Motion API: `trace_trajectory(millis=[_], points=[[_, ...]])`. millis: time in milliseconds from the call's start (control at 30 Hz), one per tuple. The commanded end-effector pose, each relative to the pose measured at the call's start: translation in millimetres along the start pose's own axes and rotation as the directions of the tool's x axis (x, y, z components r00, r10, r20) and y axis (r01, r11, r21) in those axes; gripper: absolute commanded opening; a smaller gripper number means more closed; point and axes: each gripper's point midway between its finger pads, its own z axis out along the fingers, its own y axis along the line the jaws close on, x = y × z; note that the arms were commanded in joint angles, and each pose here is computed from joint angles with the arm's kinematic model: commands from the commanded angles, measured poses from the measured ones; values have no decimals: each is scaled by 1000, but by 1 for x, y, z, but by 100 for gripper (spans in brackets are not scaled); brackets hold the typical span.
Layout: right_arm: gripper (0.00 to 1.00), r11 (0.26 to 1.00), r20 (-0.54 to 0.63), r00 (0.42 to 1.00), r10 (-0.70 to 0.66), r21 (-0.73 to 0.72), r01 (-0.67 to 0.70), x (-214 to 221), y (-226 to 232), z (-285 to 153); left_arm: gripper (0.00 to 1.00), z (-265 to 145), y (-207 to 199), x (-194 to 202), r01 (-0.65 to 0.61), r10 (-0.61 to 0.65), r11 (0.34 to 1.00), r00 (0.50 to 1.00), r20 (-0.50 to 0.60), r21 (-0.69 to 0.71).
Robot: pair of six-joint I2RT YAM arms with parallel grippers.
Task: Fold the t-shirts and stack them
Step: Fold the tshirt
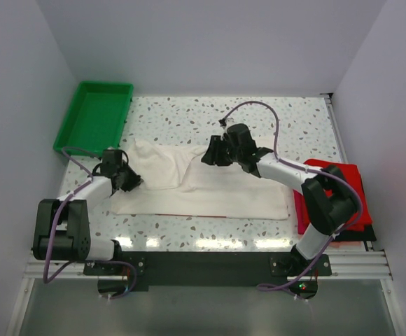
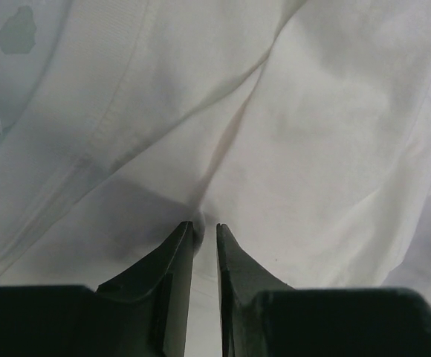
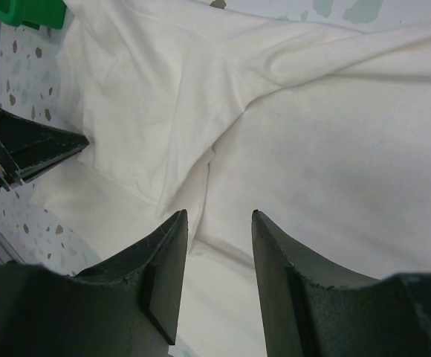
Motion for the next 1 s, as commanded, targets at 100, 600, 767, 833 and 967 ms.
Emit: trace_trajectory(millis=[100,600,767,833,967], points=[[43,999,83,996,11,-31,-8,-28,7,-19,17,-1,-23,-17,-31,28,997,998,50,69],[43,922,196,962,192,301,-245,-75,-113,-58,0,-17,-56,-37,-69,61,987,996,61,147],[43,838,285,922,264,406,-365,-101,-175,-77,0,-30,-78,-57,-80,62,979,993,98,185],[43,774,309,902,302,473,-421,-103,-210,-83,0,-35,-87,-64,-84,64,976,992,106,201],[41,681,363,872,329,548,-485,-129,-255,-91,0,-46,-106,-78,-93,62,966,989,133,242]])
